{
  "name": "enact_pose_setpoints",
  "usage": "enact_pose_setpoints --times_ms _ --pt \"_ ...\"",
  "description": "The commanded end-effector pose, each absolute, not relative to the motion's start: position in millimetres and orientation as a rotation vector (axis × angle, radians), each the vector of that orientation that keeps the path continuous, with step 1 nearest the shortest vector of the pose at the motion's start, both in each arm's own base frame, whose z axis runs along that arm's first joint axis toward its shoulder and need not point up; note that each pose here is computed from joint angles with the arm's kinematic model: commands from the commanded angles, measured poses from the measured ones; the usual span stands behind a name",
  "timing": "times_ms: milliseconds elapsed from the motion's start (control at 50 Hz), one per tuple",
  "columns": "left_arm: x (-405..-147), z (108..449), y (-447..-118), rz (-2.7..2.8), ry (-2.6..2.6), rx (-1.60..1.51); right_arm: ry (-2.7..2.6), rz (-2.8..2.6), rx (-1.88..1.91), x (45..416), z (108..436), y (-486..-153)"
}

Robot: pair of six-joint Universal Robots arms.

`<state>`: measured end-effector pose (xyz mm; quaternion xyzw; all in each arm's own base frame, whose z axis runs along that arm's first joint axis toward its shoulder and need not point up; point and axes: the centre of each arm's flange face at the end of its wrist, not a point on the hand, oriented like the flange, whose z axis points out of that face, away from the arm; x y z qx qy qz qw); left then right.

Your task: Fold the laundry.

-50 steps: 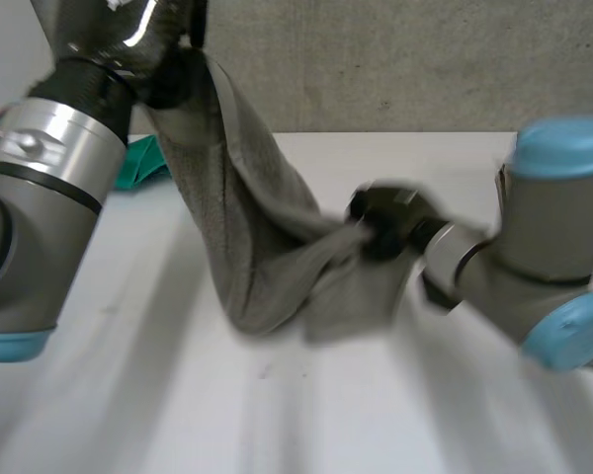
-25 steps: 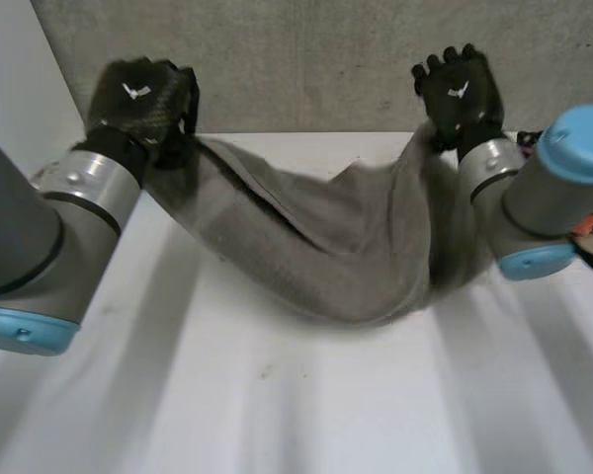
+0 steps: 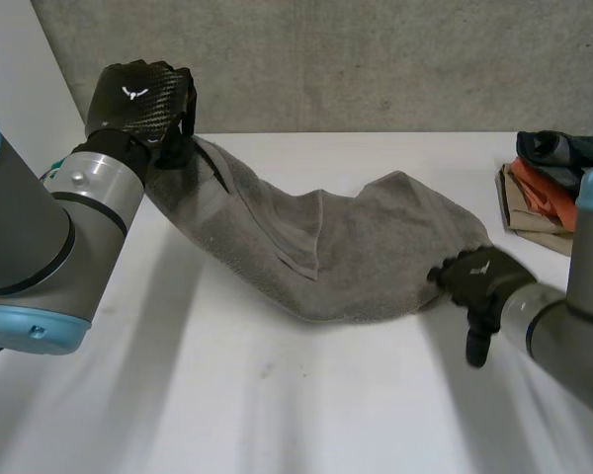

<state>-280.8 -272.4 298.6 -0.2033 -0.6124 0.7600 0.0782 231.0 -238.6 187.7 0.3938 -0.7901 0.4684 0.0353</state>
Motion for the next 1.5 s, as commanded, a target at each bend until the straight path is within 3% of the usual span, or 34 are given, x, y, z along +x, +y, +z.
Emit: enact_pose_setpoints --times_ms 20,120,460,540,640,780,880,940,1020,1100,1180,1300,1400,1500 --pt "-281.0 301.4 -270.0 2.273 -1.822 -0.599 -2.438 1.655 1.145 241.1 153.3 -250.7" --pt "-280.6 301.3 -270.3 2.272 -1.825 -0.599 -2.445 1.658 1.132 246.8 133.3 -266.9" --pt "-278.0 302.8 -273.1 2.285 -1.824 -0.585 -2.362 1.780 1.103 264.2 128.5 -316.7" --pt "-276.0 308.3 -273.1 2.294 -1.814 -0.555 -2.301 1.860 1.069 263.7 150.9 -324.7" --pt "-259.4 340.2 -265.9 2.359 -1.761 -0.421 -2.165 2.004 1.026 256.9 220.8 -315.6" --pt "-233.0 363.8 -252.7 2.339 -1.770 -0.282 -2.032 1.972 1.022 223.9 291.1 -297.8" --pt "-228.2 359.5 -243.5 2.263 -1.821 -0.249 -1.889 1.990 1.034 214.4 336.4 -275.5" --pt "-227.6 345.0 -241.2 2.216 -1.877 -0.260 -1.876 1.984 1.047 213.0 343.5 -267.5" --pt "-227.1 320.9 -244.8 2.155 -1.966 -0.274 -1.968 1.898 1.092 210.0 329.9 -266.7" --pt "-236.1 275.0 -268.5 2.046 -2.104 -0.300 -2.153 1.656 1.215 216.5 269.8 -290.6" --pt "-249.2 246.5 -293.3 2.007 -2.152 -0.322 -2.163 1.563 1.269 222.6 241.9 -308.4" --pt "-259.4 227.9 -318.0 1.985 -2.173 -0.319 -2.241 1.616 1.132 222.2 229.0 -318.6" --pt "-261.0 227.7 -329.5 2.014 -2.143 -0.303 -2.370 1.635 1.040 216.7 217.3 -304.1" --pt "-262.7 231.3 -338.6 2.083 -2.077 -0.297 -2.421 1.646 1.136 214.9 221.5 -263.9"
